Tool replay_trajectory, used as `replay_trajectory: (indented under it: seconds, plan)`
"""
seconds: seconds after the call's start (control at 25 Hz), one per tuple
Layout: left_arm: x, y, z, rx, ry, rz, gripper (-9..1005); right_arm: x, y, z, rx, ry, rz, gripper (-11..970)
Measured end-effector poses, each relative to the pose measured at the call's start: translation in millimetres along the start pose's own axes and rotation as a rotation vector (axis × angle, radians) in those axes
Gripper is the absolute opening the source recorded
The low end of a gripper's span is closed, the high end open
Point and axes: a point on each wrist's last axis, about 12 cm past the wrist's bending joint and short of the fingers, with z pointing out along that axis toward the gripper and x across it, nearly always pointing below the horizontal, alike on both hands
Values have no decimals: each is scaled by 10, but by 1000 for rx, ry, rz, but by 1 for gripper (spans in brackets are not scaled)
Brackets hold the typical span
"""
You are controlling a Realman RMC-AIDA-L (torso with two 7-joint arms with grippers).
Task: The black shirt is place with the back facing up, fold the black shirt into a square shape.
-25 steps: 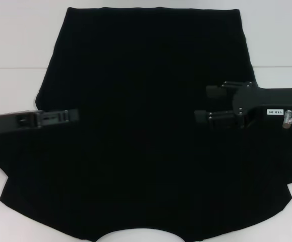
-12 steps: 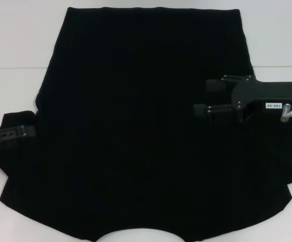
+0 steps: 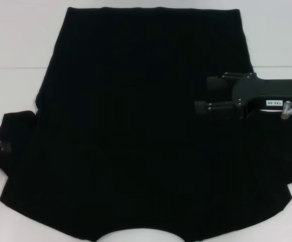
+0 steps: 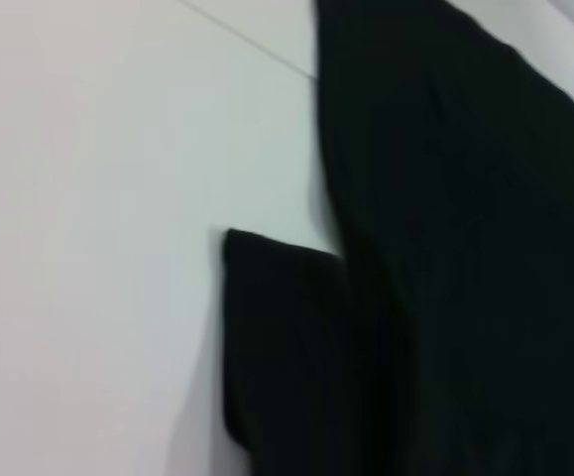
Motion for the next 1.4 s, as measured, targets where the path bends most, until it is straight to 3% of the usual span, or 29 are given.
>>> replay_trajectory:
  seconds: [0.44, 1.4]
  plan:
    - [-29, 28, 43, -55, 17, 0, 859, -3, -8, -10, 4, -3, 1, 910]
    - [-54, -1, 137, -70, 36, 8, 858, -27, -21, -23, 8, -12, 1, 910]
